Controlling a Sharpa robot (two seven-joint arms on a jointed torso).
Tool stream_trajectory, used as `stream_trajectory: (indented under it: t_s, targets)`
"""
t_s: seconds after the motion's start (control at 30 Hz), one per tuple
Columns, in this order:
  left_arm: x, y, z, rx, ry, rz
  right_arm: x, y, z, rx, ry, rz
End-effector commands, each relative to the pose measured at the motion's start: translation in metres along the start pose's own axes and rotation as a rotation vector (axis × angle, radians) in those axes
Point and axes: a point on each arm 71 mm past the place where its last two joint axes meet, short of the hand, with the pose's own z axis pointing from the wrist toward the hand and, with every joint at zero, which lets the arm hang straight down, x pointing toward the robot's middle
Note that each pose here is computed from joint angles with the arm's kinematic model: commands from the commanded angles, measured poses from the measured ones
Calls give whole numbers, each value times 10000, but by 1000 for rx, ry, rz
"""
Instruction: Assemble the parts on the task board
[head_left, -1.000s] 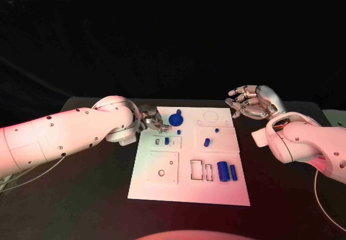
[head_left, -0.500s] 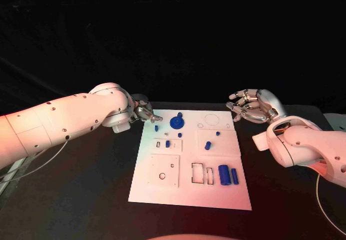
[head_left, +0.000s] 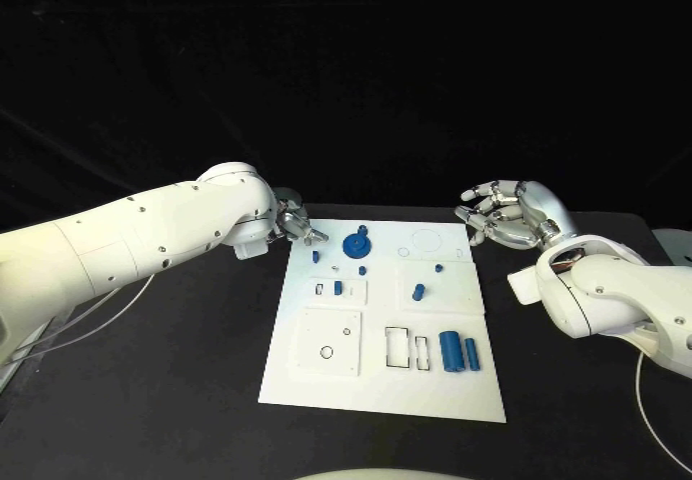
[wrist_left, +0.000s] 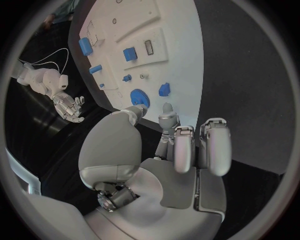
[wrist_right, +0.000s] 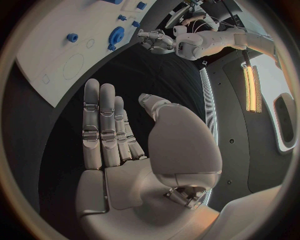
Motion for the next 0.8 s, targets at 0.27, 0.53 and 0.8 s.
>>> stream_trajectory:
  t_s: [0.27, 0.53, 0.8]
  targets:
    - [43, -4, 59, -14, 62, 57, 9, 14, -3, -19, 4, -5]
    - [58, -18, 84, -19, 77, 62, 15, 17, 0, -19, 5, -5]
    - [62, 2, 95, -26, 91, 68, 16, 17, 1, -19, 4, -5]
